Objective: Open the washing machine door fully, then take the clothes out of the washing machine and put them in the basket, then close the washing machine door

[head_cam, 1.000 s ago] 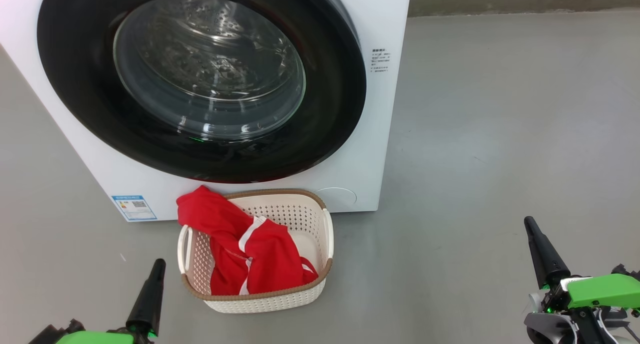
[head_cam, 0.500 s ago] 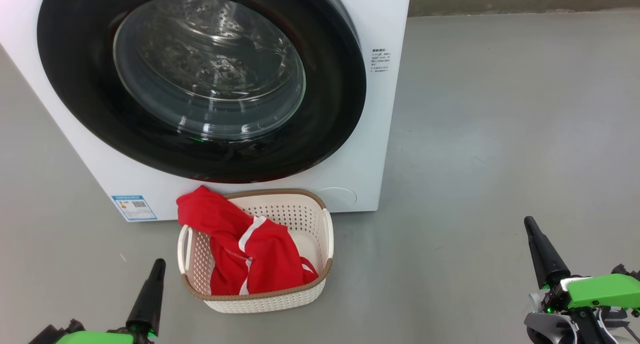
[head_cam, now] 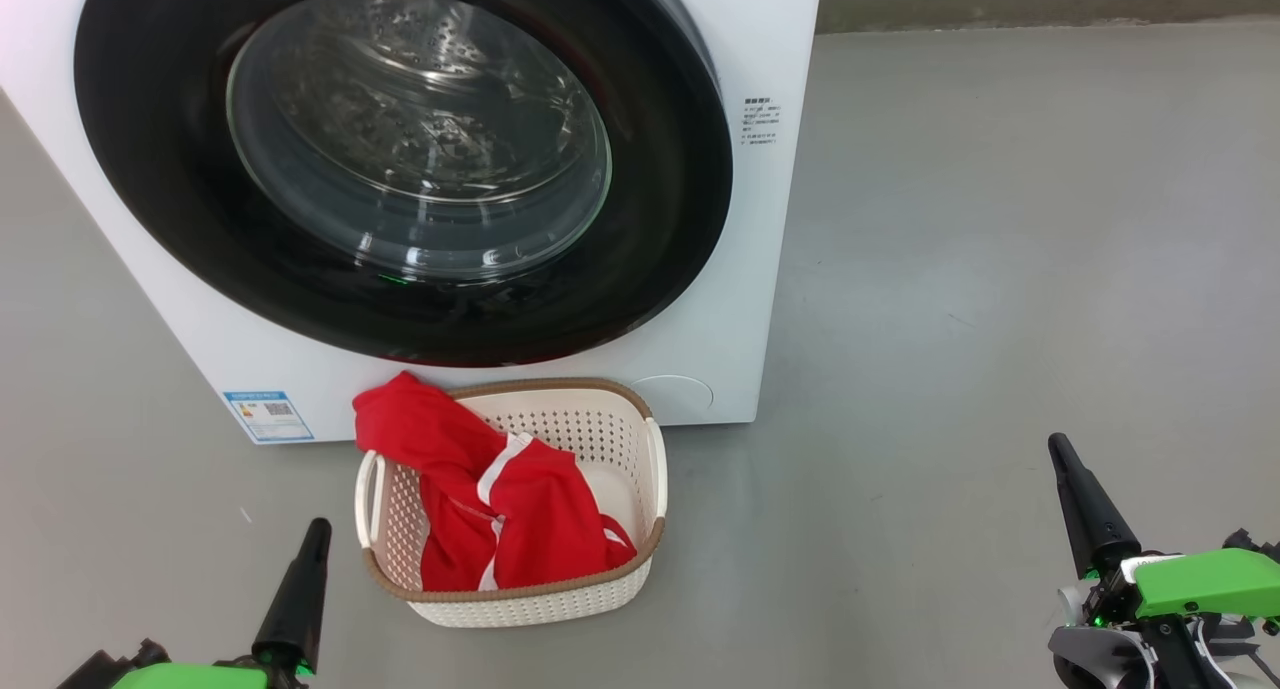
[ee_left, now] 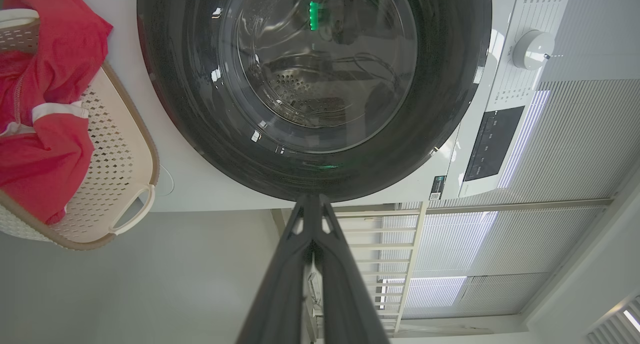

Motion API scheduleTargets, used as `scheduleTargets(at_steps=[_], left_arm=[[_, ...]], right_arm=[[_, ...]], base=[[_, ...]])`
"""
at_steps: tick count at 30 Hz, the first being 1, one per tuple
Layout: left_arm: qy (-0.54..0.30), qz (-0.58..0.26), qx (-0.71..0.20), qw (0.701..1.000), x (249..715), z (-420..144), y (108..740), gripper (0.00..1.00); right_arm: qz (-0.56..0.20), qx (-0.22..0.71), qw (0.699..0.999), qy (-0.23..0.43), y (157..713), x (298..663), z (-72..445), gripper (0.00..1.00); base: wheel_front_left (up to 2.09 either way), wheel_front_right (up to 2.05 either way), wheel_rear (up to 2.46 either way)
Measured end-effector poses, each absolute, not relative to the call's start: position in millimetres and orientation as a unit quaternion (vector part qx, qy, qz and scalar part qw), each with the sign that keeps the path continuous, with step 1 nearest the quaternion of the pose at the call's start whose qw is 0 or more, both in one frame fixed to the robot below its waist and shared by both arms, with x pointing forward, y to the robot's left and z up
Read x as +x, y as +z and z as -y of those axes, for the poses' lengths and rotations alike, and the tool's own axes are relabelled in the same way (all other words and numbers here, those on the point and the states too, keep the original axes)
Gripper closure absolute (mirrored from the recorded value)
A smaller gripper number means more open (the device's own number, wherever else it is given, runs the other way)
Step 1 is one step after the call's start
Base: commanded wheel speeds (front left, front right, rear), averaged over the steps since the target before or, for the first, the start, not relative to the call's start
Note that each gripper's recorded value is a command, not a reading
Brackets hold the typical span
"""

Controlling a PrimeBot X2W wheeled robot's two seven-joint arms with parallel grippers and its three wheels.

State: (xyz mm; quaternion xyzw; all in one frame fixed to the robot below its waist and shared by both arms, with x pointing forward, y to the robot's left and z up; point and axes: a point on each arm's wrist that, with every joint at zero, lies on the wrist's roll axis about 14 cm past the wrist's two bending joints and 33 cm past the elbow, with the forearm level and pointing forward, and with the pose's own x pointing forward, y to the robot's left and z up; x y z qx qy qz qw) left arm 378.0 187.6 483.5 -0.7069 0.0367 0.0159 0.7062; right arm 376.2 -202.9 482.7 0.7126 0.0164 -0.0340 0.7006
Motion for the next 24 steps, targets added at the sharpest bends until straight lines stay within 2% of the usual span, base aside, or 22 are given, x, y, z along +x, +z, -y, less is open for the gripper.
scheduleTargets(at_steps=[24], left_arm=[[0.016, -0.037, -0.707, 0.706, 378.0, -187.5, 483.5, 1.0]], right_arm=[[-0.016, 0.713, 0.701, -0.034, 482.6, 376.2, 202.9, 1.0]], base=[[0.0, 0.0, 0.0]])
